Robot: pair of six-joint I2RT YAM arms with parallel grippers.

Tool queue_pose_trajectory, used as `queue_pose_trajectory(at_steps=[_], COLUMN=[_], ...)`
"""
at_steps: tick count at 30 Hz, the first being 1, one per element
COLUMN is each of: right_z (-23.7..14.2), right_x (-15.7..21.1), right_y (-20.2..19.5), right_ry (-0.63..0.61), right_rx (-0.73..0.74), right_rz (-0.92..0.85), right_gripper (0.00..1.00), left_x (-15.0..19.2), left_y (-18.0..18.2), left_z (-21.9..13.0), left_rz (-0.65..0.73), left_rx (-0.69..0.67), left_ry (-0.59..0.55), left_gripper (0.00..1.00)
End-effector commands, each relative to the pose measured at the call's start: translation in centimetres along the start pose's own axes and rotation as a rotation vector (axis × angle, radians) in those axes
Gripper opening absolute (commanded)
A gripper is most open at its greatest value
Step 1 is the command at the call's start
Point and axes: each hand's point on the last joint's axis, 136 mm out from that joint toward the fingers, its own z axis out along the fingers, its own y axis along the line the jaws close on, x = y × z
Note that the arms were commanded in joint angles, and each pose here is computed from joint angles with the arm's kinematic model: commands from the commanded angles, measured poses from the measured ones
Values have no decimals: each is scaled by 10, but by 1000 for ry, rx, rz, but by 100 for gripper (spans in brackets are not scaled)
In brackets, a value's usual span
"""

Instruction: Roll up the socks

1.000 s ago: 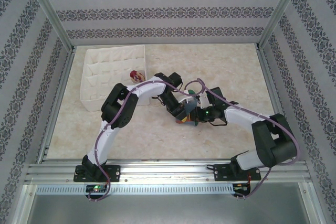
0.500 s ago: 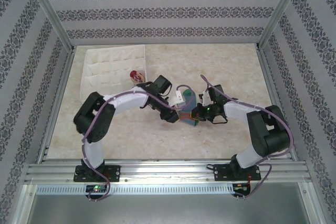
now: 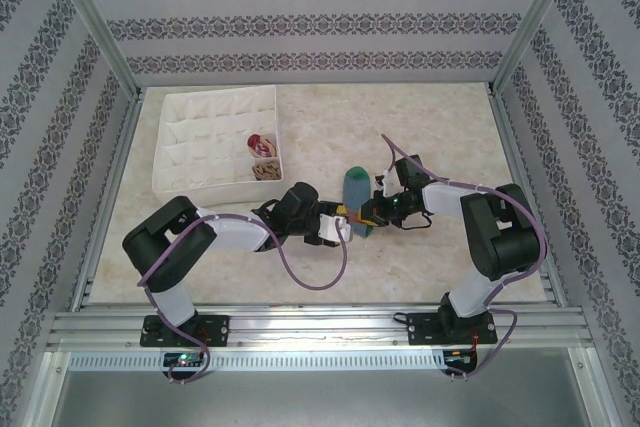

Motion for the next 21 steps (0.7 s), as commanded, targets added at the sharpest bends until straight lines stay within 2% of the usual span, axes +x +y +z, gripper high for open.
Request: queue_pose_trajectory(at_steps=[1,7,9,12,15,17,19,21], right_z=[9,9,9,9,8,7,5,1], right_x=[43,43,43,42,43,42,41,39], right_y=[-61,-56,-55,-52,-49,-45,-40,-33], right_ry=[127,142,147,153,155,155,146,127], right_rx=[221,209,207,200,191,180,170,158], right_rz=[137,139,136,133,129,118,100,76], right_gripper=[0,0,0,0,2,8,24,39], left_x=[-6,10,12,16,20,19,16,9], left_y=[11,-7,-13,-21,-29,-33,-38,-42], left_z=[11,21,22,22,22,21,18,14], left_rz=[85,76,70,55,39,22,-13,-66], left_rx=[-34,70,100,166,209,245,298,367], left_ry=[11,71,78,105,125,133,138,126], left_gripper=[59,53,48,32,26,15,6,1])
